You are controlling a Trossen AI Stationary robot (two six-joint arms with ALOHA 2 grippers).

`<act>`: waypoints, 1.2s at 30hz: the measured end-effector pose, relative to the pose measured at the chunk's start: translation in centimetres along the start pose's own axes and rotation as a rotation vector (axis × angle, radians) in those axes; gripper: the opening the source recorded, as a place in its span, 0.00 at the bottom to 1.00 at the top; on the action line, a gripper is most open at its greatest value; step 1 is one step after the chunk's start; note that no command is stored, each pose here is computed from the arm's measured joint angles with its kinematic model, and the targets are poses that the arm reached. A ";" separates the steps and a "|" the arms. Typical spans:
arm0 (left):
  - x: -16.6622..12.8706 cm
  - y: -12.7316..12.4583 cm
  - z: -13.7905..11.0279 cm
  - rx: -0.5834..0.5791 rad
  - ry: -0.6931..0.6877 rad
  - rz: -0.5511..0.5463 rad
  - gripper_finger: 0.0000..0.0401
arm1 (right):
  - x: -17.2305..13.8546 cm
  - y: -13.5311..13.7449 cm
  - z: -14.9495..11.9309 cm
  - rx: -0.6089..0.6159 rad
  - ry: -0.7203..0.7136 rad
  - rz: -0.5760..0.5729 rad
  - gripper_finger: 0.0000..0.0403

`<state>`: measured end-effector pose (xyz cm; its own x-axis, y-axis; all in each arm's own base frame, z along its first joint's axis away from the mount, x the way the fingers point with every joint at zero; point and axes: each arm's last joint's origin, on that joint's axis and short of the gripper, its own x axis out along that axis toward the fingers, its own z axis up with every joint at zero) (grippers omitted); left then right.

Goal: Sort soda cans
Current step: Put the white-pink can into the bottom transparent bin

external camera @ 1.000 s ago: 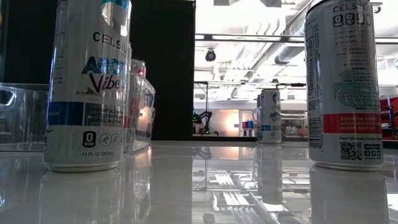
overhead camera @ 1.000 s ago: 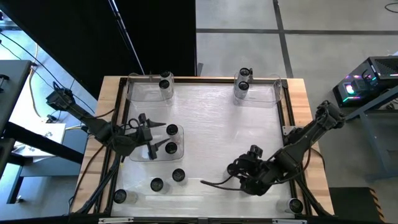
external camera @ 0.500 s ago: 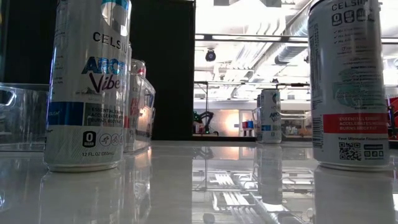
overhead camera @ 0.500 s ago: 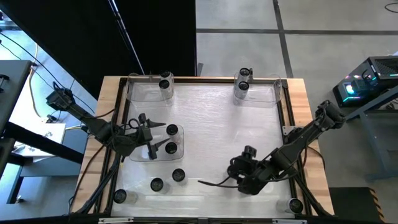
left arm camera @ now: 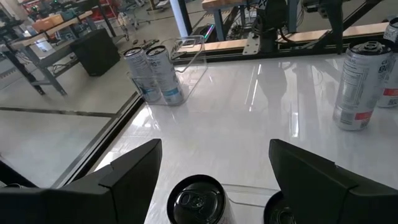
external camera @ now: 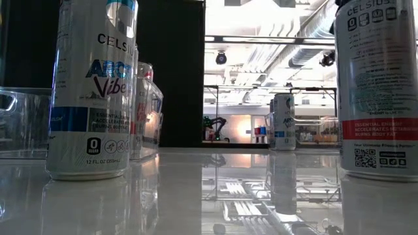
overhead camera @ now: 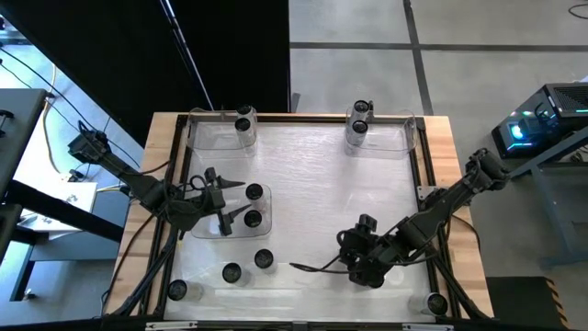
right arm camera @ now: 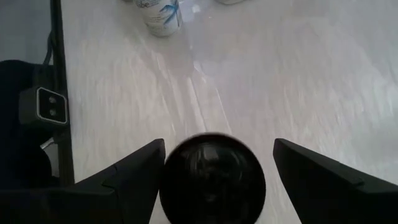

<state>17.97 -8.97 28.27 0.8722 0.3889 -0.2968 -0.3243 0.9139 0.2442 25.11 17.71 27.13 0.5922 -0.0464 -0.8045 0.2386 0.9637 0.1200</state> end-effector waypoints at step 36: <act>-0.1 0.1 0.0 -0.004 0.002 -0.002 0.72 | 0.8 0.1 4.3 -0.065 -0.010 -0.090 0.59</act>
<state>17.88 -8.90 28.28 0.8719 0.3877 -0.2993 -0.3245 0.9150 0.2398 28.87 16.66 29.00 0.5785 -0.1363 -0.8042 0.2410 0.9705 0.0088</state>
